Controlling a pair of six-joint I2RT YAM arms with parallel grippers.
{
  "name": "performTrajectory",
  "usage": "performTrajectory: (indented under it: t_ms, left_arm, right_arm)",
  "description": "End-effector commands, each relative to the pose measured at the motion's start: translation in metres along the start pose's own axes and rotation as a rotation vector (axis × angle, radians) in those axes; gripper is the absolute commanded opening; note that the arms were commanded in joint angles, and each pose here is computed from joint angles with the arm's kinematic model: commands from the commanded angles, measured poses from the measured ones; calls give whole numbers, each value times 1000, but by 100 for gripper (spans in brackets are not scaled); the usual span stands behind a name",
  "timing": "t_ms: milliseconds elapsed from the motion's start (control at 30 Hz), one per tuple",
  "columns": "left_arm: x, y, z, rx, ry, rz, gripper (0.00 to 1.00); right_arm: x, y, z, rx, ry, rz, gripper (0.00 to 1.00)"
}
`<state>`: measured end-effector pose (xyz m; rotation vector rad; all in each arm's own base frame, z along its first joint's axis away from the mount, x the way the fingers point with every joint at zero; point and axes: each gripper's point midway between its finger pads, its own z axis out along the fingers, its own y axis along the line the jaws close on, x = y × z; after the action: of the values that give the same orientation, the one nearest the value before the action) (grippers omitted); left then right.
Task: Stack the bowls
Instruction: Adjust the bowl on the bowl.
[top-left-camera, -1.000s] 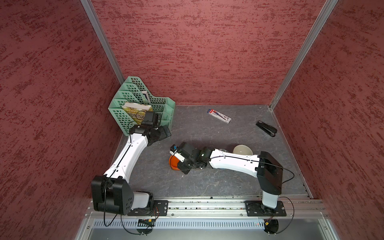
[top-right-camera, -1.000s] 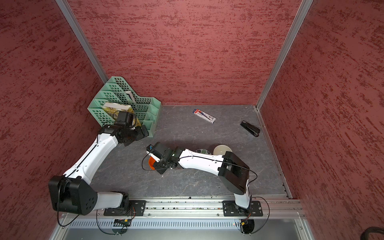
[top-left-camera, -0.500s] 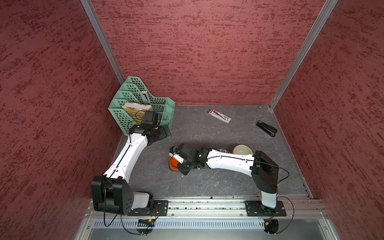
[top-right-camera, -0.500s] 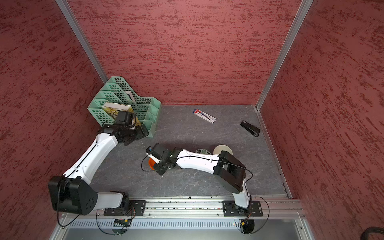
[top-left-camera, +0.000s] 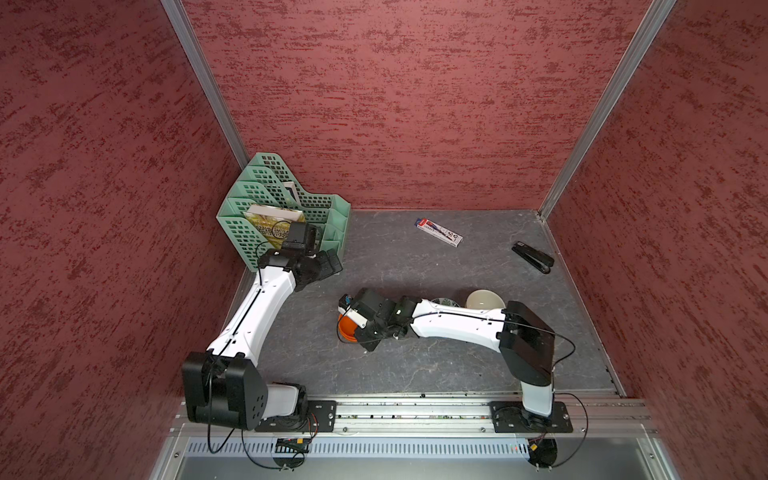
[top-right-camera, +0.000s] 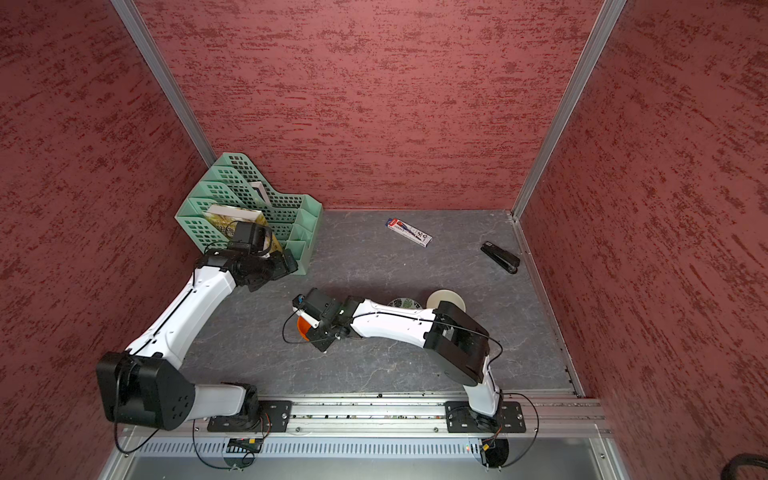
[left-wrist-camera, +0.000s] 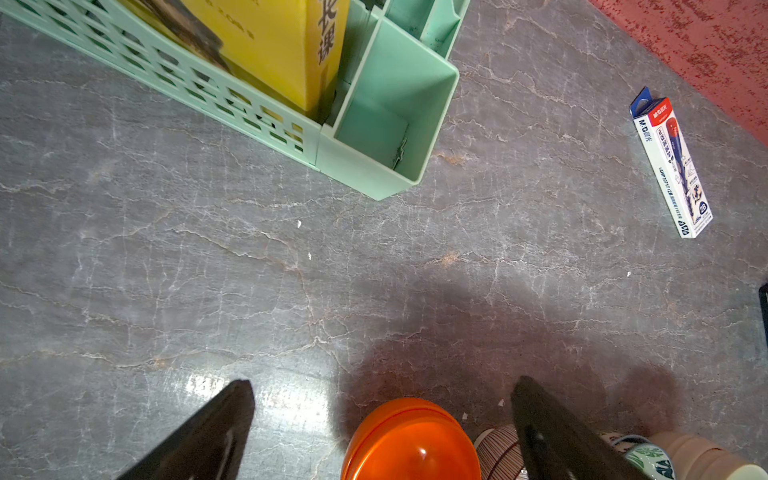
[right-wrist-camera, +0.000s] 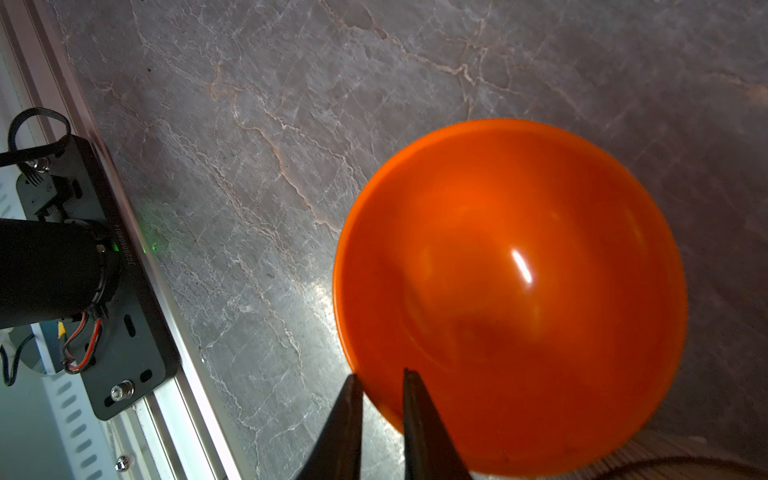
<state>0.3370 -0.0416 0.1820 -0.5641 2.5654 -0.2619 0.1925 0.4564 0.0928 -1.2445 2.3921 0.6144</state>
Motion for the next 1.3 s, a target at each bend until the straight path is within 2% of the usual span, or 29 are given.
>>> performTrajectory:
  t_ms: [0, 267, 533, 767, 1267]
  left_arm:
    - [-11, -5, -9, 24, -43, 2, 100]
    - [-13, -5, -10, 21, -50, 6, 100]
    - [-14, -8, -12, 18, -57, 22, 100]
    - [-14, -11, -12, 20, -58, 28, 100]
    - [-13, -12, -12, 20, -57, 33, 100]
  right_arm:
    - [-17, 3, -10, 4, -49, -11, 21]
    - [-30, -2, -50, 54, -125, -19, 31]
    - [4, -44, -63, 102, -76, 74, 23]
    - [29, -51, -59, 104, -21, 91, 19]
    - [33, -52, -51, 101, -13, 115, 17]
